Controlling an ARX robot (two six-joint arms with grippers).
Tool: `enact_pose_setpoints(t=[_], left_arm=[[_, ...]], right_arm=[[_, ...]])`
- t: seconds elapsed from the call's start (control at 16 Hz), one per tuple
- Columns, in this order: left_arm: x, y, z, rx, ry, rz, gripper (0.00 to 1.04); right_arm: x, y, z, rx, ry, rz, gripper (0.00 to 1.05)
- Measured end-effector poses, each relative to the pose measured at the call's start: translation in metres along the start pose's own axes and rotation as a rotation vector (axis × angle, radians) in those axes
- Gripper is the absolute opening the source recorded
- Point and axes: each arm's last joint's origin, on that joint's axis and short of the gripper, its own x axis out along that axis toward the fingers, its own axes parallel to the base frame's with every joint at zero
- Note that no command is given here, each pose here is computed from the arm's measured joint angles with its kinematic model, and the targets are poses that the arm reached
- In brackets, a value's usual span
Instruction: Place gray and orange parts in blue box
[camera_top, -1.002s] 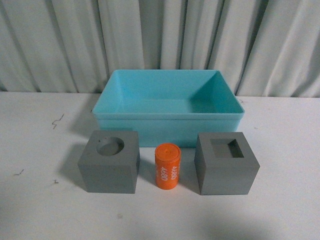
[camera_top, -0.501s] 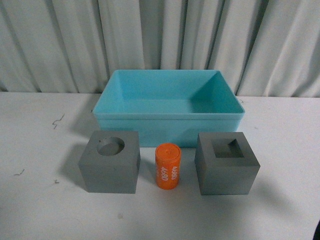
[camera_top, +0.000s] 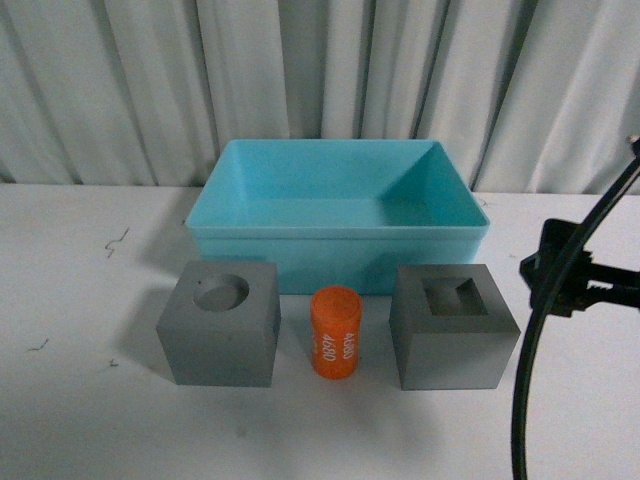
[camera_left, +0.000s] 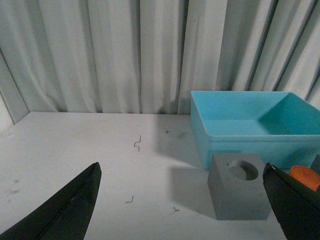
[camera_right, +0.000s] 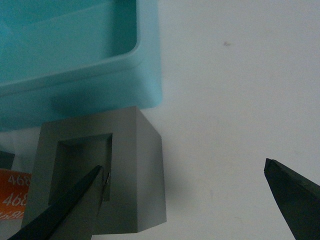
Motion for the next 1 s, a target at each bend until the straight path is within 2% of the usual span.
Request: enact_pose_setpoints(t=[0.25, 0.56, 1.0], left_arm=[[0.000, 0.000, 0.000, 0.000, 0.000, 0.000, 0.98], [0.000, 0.000, 0.000, 0.000, 0.000, 0.000, 0.98], [0.000, 0.000, 0.000, 0.000, 0.000, 0.000, 0.98]], right_arm=[[0.031, 0.016, -0.015, 0.006, 0.089, 0.011, 0.98], [0.051, 0.036, -0.006, -0.016, 0.106, 0.033, 0.98], [0.056, 0.046, -0.010, -0.050, 0.159, 0.013, 0.98]])
